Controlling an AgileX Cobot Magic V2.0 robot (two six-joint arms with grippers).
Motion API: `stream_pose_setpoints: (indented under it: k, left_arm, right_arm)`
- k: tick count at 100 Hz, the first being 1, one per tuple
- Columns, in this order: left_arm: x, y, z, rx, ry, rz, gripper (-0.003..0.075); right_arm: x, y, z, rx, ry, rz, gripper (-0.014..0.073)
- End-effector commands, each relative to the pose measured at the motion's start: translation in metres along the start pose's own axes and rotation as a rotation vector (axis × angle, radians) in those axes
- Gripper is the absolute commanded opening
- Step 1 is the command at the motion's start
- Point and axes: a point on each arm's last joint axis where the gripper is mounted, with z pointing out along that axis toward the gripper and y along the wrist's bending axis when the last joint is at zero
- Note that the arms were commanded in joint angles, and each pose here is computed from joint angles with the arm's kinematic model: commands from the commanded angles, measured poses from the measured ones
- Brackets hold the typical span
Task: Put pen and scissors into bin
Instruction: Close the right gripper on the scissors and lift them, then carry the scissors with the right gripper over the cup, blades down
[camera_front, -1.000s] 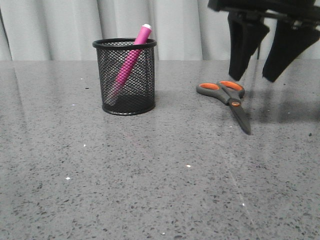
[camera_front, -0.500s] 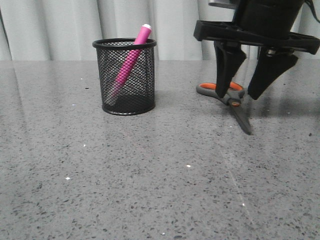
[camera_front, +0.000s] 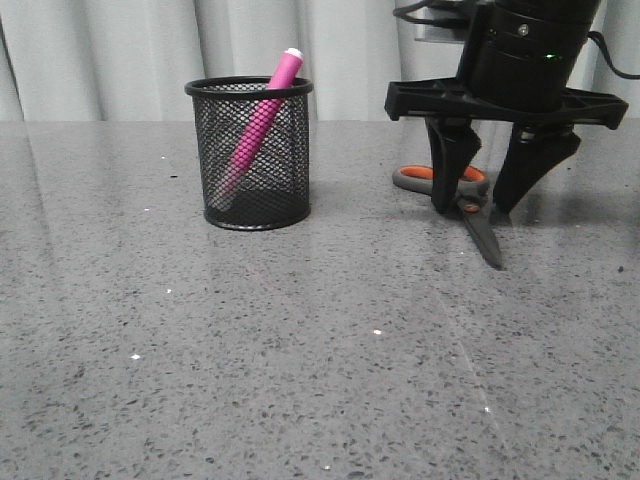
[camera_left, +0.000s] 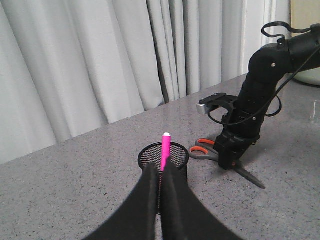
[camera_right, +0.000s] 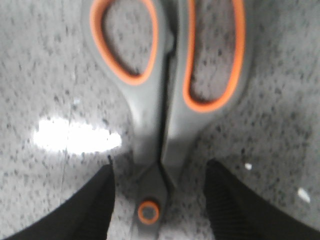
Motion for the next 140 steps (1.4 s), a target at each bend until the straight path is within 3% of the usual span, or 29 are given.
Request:
stream_pose_setpoints:
  k: [1,19,39,46,70,108,140]
  left_arm:
    - [-0.012,0.002,-0.002,-0.017,-0.074,-0.027,-0.0021]
    - [-0.011,0.001,-0.002,-0.013,-0.067,-0.027,-0.0021]
    - [-0.01,0.0,-0.001,-0.004,-0.052,-0.027,-0.0021]
    - [-0.01,0.0,-0.001,-0.004,-0.052,-0.027,-0.0021]
    - [-0.01,0.0,-0.001,-0.004,-0.052,-0.027,-0.0021]
    - [-0.01,0.0,-0.001,-0.004,-0.05,-0.027,-0.0021]
    - [-0.01,0.0,-0.001,-0.003,-0.05,-0.027,-0.0021]
  right_arm:
    - [-0.01,0.003,-0.018,-0.018,-0.111,-0.002,0.0359]
    - [-0.011,0.003,-0.01,-0.013,-0.09,-0.001,0.0347]
    - [-0.01,0.003,-0.009,-0.012,-0.082,-0.001,0.0081]
    - [-0.011,0.003,-0.009,-0.012,-0.086,-0.001,0.0027]
    - [-0.015,0.005,-0.019,-0.022,-0.127,-0.004,0.0013]
    - [-0.035,0.03,-0.132,-0.152,-0.607,-0.05,0.0013]
    - [-0.025,0.067,-0.176,-0.286,-0.842,-0.133,0.0013]
